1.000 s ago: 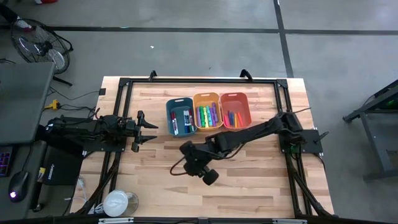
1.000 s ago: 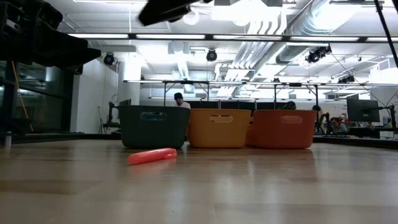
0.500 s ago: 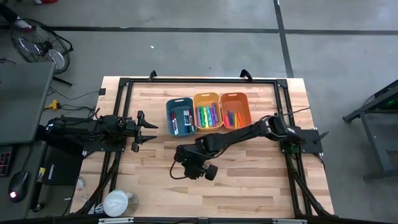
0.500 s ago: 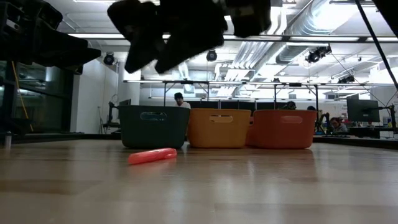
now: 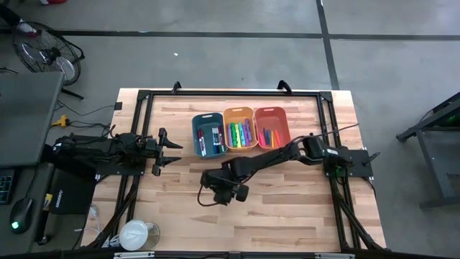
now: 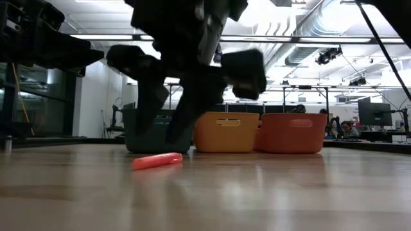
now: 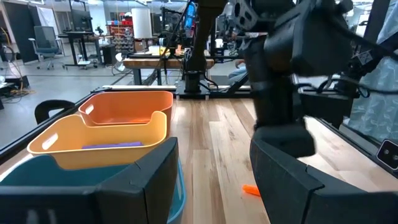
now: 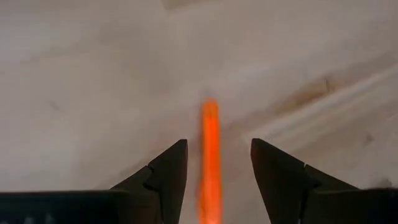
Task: Pick & Place Markers
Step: Put the orange pen into the orange bin
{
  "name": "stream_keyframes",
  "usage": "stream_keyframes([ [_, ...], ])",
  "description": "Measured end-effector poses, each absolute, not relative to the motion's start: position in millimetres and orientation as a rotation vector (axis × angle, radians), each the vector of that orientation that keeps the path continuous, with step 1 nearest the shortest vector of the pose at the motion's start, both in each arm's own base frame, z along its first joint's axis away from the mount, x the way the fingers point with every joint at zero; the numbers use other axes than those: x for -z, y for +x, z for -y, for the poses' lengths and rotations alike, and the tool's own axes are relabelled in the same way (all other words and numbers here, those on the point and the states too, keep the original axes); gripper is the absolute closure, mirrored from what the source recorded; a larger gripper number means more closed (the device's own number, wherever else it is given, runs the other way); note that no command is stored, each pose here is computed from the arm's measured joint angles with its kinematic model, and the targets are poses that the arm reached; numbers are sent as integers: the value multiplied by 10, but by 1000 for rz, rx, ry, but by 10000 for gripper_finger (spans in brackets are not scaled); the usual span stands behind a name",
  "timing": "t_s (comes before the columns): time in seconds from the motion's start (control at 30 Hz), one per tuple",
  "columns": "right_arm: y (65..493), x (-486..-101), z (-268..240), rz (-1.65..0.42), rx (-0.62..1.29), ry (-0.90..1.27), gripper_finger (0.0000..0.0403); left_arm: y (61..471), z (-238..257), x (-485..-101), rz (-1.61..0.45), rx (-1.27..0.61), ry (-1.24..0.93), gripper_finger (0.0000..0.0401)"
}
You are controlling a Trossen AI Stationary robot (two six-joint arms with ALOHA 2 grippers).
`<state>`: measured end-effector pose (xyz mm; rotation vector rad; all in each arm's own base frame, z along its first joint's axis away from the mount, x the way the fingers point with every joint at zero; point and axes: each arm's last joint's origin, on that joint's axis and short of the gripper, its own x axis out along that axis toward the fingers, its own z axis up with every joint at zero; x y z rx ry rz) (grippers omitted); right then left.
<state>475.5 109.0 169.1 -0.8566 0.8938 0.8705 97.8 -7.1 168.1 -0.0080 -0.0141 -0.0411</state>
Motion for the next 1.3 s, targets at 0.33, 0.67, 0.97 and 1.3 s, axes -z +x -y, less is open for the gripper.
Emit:
stream_keyframes([
  [0.33,4781,-1673,-1019,-888,-869,-896,236,978,71,-1681,14,41,-8,204],
  [0.67,4827,-1408,-1005,-923,-892,-896,236,978,71,-1681,15,42,-8,204],
  [0.97,4820,-1341,-1007,-947,-914,-878,256,978,71,-1681,15,42,-8,204],
  [1.3,4779,-1167,-999,-1038,-940,-831,277,978,71,-1681,14,42,-8,204],
])
